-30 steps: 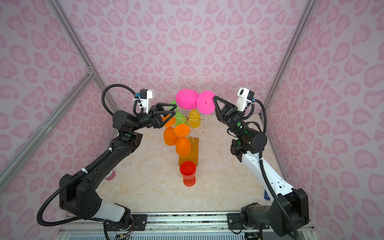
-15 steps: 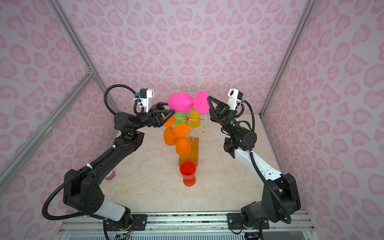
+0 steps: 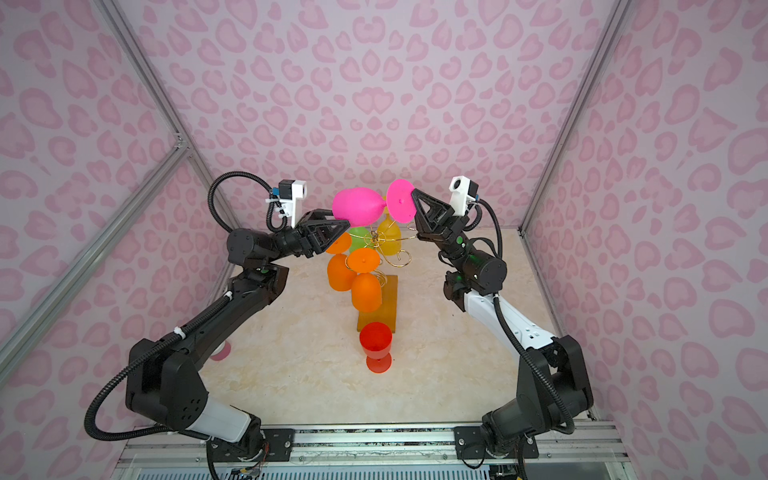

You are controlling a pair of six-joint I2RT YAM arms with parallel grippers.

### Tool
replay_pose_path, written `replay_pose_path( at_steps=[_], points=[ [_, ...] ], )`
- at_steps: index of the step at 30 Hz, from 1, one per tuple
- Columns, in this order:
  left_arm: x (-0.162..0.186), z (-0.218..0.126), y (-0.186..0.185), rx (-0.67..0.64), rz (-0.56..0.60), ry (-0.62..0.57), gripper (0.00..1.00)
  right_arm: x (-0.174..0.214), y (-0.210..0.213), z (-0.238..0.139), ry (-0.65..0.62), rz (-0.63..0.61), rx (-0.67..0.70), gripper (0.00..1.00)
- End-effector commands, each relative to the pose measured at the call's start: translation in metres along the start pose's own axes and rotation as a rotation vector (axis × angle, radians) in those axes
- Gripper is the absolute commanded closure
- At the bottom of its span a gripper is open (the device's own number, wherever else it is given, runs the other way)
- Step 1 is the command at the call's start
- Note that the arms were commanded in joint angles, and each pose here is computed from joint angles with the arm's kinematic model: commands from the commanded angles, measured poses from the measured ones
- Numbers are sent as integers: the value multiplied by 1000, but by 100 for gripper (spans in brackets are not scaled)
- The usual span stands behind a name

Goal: Take the wine glass off the wine glass rack
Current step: 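Carry the magenta glass toward the left gripper while the left gripper reaches to it, then grasp the magenta glass bowl with the left gripper while the right gripper releases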

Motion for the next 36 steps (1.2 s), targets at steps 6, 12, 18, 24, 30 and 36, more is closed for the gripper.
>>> replay_pose_path(
  at_steps=[6, 12, 18, 24, 30, 36],
  points=[
    [-4, -2, -12, 39, 45, -7, 64, -9, -10, -2, -10, 45, -4, 100],
    [-5, -3, -17, 41, 54, -8, 74, -18, -23, -7, -46, 79, 13, 100],
    [-6, -5, -22, 46, 54, -10, 80, -23, -30, -12, -66, 92, 31, 100],
    [-14, -5, -32, 58, 51, -22, 87, -29, -25, -16, -77, 64, 32, 92],
    [-25, -3, -49, 80, 55, -22, 93, -36, -16, -22, -93, 24, 35, 78],
    [-30, 2, -67, 106, 35, 3, 95, -45, -13, -33, -117, -14, 58, 59]
  ],
)
Point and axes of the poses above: each gripper's point midway between its finger pads, its own z axis out along the fingers, its own y axis along the line the jaws close on, x = y × z, the point moved 10 cm from there along -z, back along the fingers, and after that the axes turned 9 degrees about z, right-handed, at the moved point
